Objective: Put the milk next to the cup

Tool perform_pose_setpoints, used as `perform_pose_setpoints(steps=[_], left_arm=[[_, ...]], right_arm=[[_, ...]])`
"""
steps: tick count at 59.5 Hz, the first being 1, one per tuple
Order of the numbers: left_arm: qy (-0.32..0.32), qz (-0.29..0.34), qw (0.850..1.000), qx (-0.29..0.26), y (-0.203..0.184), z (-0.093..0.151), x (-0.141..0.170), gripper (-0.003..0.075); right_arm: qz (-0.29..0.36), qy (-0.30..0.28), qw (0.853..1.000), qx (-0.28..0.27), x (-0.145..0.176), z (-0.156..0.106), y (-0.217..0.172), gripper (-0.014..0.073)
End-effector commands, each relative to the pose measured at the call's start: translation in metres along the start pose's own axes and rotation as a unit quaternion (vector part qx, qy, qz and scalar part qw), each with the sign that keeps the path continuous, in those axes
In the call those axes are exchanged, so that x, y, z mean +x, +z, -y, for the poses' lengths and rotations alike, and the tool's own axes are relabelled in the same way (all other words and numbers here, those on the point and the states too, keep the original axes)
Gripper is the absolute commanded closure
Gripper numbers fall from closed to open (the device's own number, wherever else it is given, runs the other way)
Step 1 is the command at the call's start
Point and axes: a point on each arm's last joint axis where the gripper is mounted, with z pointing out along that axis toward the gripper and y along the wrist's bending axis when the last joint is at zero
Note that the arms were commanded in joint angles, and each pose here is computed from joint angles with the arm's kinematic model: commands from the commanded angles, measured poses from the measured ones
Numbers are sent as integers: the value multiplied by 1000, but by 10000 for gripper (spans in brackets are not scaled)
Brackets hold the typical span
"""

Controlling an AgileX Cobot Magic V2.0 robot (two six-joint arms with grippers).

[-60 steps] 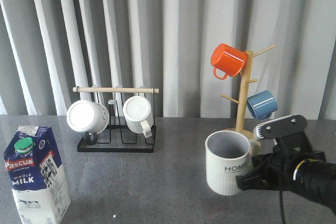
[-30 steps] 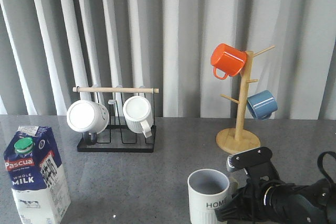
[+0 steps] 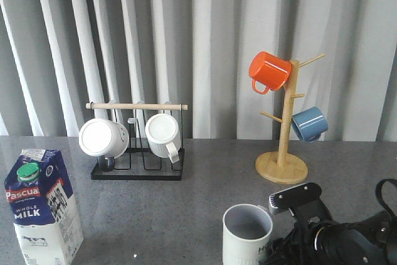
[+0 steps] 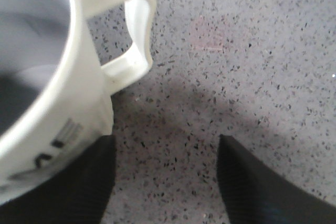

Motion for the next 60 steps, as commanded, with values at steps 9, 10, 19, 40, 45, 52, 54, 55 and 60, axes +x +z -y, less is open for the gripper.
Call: perform_pose_setpoints(steps=[9, 10, 19, 40, 45, 52, 54, 55, 60], left_arm=[[-6, 27, 1000, 6, -2, 2, -12, 148], [-6, 26, 1000, 6, -2, 2, -12, 148], [-6, 21, 1000, 6, -2, 2, -11, 148], [-6, 22, 1000, 6, -2, 2, -11, 148], [-6, 23, 1000, 6, -2, 2, -11, 148], [-6, 26, 1000, 6, -2, 2, -12, 148], [-6, 26, 1000, 6, -2, 2, -12, 148], [-6, 26, 1000, 6, -2, 2, -12, 148], [-7, 22, 1000, 6, -2, 2, -11, 148]], right_arm=[[99, -7, 995, 7, -31, 3, -49, 110], [101, -10, 995, 9, -32, 4, -54, 110], [103, -25, 994, 24, -32, 7, -90, 110], [210, -1, 977, 45, -8, 12, -231, 286], [226, 1, 973, 48, 16, 11, -252, 406], [251, 1, 967, 50, 59, 9, -267, 608], [254, 1, 966, 50, 71, 8, -267, 611], [255, 3, 966, 50, 78, 7, -267, 610], [253, 3, 966, 50, 103, 6, -262, 605]])
